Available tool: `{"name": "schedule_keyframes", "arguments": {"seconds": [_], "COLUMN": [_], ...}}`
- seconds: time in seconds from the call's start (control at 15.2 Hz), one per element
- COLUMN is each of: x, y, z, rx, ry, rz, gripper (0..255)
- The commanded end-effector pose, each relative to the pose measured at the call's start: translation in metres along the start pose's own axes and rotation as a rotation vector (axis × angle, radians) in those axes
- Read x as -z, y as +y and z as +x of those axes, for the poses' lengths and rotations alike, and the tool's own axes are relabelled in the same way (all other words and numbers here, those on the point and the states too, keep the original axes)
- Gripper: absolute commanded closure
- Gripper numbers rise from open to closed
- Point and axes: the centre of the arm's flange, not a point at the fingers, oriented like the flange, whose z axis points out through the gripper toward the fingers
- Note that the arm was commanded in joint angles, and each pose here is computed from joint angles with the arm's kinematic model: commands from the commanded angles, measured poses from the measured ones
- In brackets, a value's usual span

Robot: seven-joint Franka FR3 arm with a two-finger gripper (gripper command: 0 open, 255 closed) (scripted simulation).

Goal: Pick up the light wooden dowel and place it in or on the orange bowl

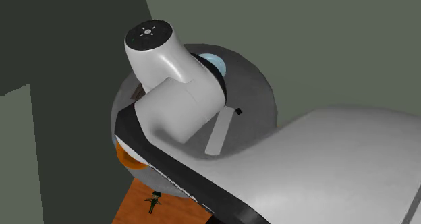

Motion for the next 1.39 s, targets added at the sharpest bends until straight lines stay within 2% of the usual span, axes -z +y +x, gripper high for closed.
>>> {"name": "schedule_keyframes", "arguments": {"seconds": [0.0, 0.79, 1.32], "x": [-0.016, -0.132, -0.173], "y": [-0.005, -0.021, -0.024], "z": [0.017, 0.126, 0.125], "rx": [-0.065, -0.439, -0.441], "ry": [-0.006, -0.046, -0.046], "rz": [0.009, 0.058, 0.059], "gripper": [0, 0, 0]}}
